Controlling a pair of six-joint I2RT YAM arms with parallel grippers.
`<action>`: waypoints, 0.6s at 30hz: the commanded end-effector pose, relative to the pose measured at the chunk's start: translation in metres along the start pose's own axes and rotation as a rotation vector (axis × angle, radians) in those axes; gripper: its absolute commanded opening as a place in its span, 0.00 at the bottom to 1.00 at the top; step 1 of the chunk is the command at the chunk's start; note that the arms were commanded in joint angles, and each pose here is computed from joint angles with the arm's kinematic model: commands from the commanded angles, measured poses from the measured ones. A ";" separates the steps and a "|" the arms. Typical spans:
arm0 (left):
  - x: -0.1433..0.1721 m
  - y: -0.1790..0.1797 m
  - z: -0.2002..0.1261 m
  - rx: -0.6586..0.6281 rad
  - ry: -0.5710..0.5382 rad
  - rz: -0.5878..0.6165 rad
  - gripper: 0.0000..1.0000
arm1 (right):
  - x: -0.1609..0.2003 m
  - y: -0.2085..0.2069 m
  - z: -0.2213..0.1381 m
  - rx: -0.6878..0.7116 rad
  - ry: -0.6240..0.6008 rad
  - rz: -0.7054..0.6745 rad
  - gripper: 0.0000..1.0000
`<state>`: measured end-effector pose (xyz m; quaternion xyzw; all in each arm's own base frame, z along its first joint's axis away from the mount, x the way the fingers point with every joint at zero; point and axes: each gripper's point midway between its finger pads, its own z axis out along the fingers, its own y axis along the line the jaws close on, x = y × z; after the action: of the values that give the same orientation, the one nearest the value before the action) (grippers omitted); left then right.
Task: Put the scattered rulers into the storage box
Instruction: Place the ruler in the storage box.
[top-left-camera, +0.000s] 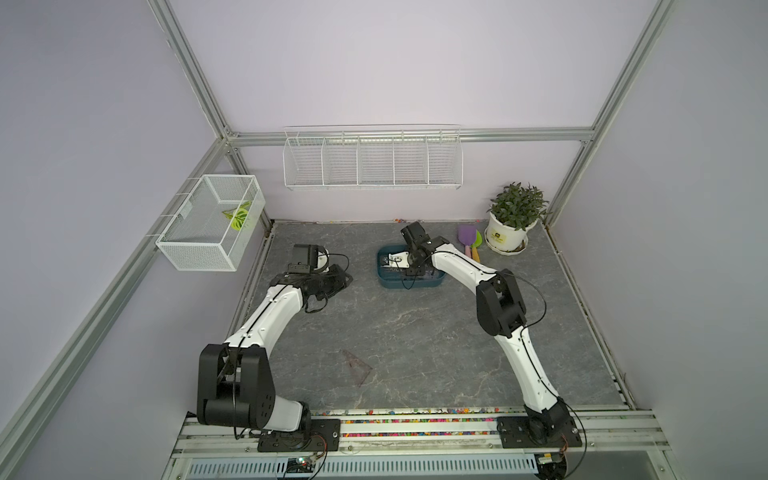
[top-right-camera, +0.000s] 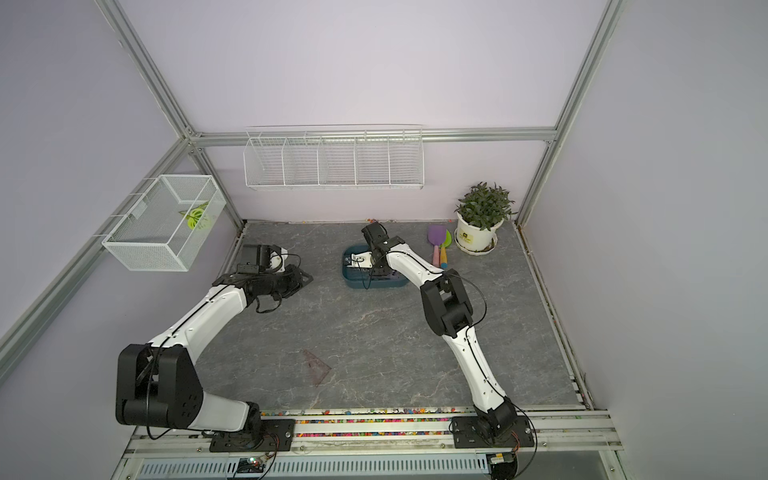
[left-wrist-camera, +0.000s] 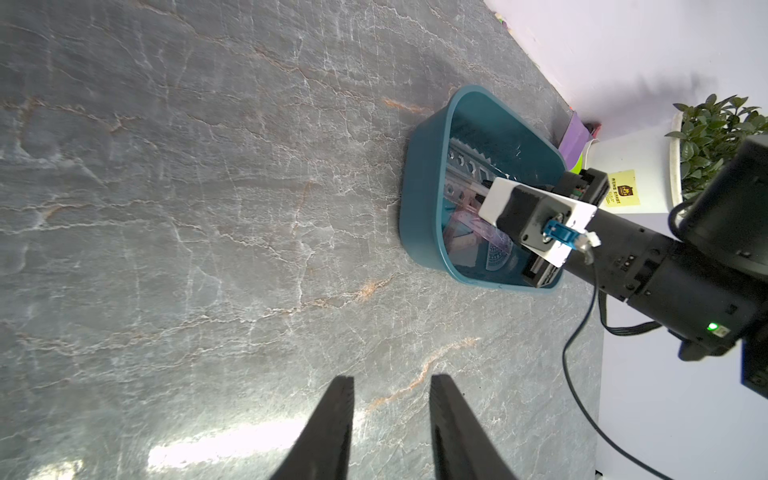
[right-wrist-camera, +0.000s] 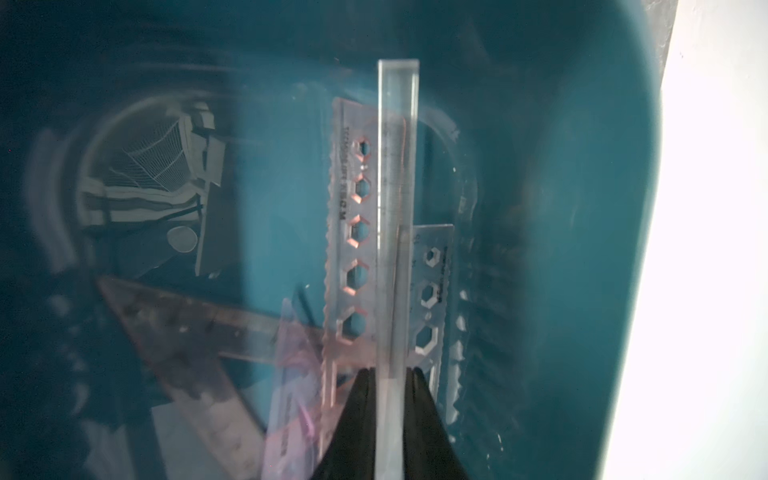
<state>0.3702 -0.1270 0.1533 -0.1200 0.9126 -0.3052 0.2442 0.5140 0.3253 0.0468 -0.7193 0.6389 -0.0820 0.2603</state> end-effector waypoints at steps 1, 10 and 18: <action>-0.010 -0.008 -0.002 0.031 -0.016 0.017 0.36 | 0.001 -0.009 0.005 0.032 0.003 -0.006 0.00; -0.010 -0.006 -0.002 0.038 -0.013 0.007 0.36 | -0.001 -0.013 0.004 0.044 -0.009 0.016 0.15; -0.009 -0.008 -0.006 0.051 -0.023 0.012 0.36 | 0.000 -0.019 -0.002 0.072 0.010 0.028 0.47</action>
<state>0.3726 -0.1264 0.1548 -0.1200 0.9085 -0.3174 0.2438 0.5237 0.3260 0.0470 -0.7108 0.6411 -0.0972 0.2728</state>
